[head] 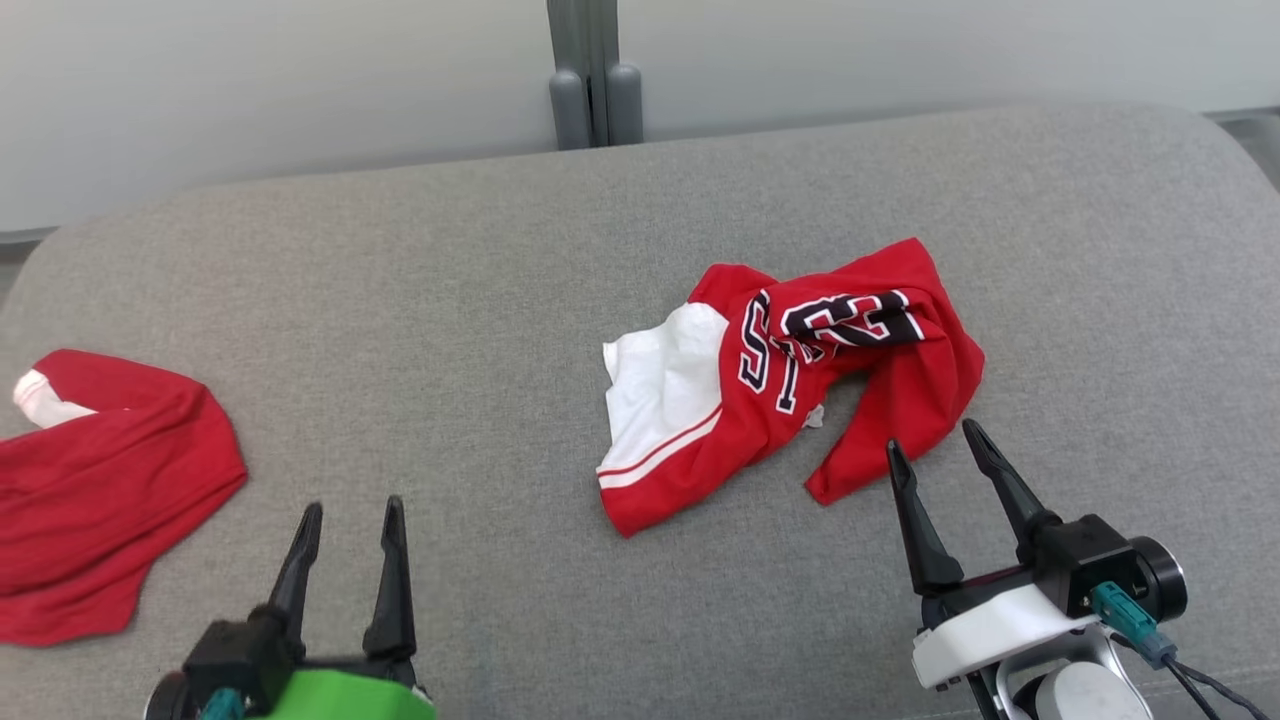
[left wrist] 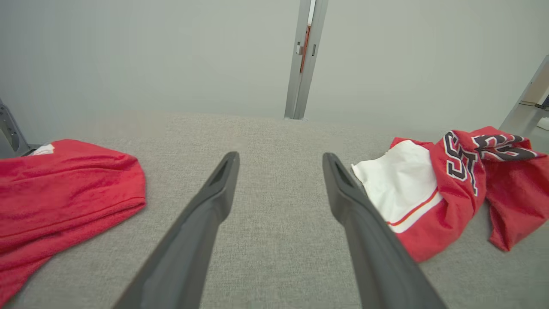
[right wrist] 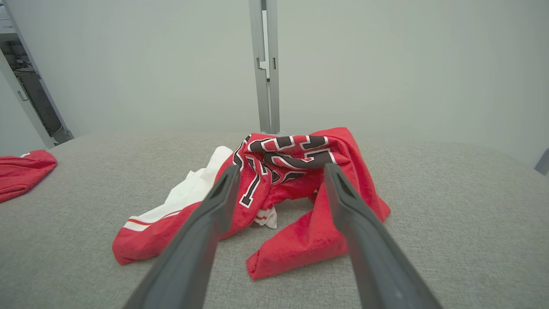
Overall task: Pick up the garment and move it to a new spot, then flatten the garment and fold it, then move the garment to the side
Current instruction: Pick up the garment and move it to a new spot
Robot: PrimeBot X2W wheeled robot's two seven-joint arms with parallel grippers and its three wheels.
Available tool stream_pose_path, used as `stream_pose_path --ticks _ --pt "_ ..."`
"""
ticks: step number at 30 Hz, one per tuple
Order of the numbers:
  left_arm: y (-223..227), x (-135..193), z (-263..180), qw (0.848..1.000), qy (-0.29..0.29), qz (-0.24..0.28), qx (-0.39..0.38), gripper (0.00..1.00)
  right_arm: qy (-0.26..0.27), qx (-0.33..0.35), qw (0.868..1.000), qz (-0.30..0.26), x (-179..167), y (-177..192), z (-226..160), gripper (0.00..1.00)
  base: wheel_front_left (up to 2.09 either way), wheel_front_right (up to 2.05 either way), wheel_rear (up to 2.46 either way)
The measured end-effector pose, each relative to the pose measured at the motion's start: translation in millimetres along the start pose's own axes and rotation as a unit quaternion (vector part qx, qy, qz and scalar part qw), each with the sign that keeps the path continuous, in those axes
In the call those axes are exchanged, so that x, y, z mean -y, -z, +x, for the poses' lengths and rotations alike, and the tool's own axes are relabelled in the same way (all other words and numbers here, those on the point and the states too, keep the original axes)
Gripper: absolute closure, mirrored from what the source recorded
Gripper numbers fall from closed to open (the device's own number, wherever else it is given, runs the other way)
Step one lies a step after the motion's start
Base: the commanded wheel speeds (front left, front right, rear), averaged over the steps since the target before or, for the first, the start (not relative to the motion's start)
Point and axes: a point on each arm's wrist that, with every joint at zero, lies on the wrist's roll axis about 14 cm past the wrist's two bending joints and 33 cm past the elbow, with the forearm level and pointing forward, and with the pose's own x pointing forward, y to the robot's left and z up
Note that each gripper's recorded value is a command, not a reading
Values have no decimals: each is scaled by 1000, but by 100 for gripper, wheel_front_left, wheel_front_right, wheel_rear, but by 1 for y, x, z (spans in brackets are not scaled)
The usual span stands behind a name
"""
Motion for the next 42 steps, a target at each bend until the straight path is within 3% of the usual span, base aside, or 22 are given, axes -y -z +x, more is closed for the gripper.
stream_pose_path --ticks 5,12,42 --pt "-13 -19 -28 999 -38 12 20 0 -3 10 1000 2 -4 -8 -10 0 0 0 0" --pt "-14 -21 -48 999 -44 14 22 0 -3 16 1000 4 -7 -12 -18 0 0 0 0" --pt "-6 -14 -54 999 -36 11 11 0 -12 12 1000 7 -14 -9 -22 0 0 0 0"
